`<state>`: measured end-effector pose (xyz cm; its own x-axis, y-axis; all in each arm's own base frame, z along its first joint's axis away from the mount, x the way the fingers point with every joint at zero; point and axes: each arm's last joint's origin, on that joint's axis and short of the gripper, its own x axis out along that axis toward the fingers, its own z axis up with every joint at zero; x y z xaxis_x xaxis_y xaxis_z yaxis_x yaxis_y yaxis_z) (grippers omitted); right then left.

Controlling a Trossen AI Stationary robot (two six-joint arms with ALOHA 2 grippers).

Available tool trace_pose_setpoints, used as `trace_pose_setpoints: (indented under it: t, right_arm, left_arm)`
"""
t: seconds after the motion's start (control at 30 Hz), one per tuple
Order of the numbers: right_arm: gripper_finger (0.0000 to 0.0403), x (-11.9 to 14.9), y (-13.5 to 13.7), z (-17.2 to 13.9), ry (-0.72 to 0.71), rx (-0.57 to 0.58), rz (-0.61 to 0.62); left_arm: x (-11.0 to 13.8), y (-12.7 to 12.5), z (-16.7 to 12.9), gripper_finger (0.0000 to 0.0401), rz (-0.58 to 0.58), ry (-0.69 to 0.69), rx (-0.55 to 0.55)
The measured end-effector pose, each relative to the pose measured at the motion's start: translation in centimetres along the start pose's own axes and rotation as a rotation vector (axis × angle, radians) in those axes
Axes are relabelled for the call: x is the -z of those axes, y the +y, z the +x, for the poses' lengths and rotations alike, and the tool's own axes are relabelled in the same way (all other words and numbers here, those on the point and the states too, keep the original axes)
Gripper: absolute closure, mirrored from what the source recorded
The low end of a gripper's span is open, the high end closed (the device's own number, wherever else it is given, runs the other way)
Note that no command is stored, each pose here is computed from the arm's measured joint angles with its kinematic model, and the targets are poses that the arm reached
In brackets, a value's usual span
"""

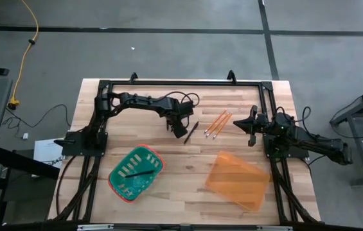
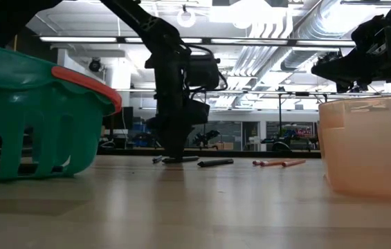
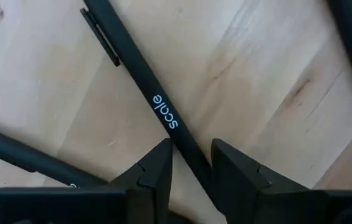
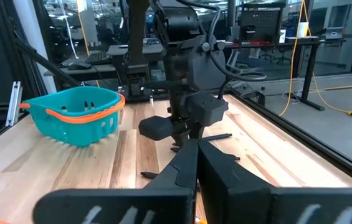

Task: Sort pens & pencils
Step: Put the middle black ballpen into the blue bin

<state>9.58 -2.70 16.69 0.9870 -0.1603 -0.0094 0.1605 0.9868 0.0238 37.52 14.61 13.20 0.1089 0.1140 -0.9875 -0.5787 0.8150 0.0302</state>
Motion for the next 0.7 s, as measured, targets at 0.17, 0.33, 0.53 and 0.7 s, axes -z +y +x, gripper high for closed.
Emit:
trace_pose_setpoints:
  t: [0.17,0.33,0.53,0.7]
  right_arm:
    - [0.0402,0.0,0.0,0.0,0.000,0.000,0.000]
    - [0.0402,0.0,0.0,0.0,0.000,0.000,0.000]
    - [0.0402,0.0,0.0,0.0,0.000,0.000,0.000]
    - [0.0402,0.0,0.0,0.0,0.000,0.000,0.000]
  left_arm:
    - [0.1,-0.4,0.1,0.0342,0.028,0.005,-0.001]
    - [0.3,-1.3,-0.1,0.0389,0.075,-0.009,-0.031]
    - [0.0,-2.1,-1.1,0.0367,0.115,0.022,-0.032]
    - [-0.7,-2.9,-3.8,0.0392,0.138,-0.003,-0.009]
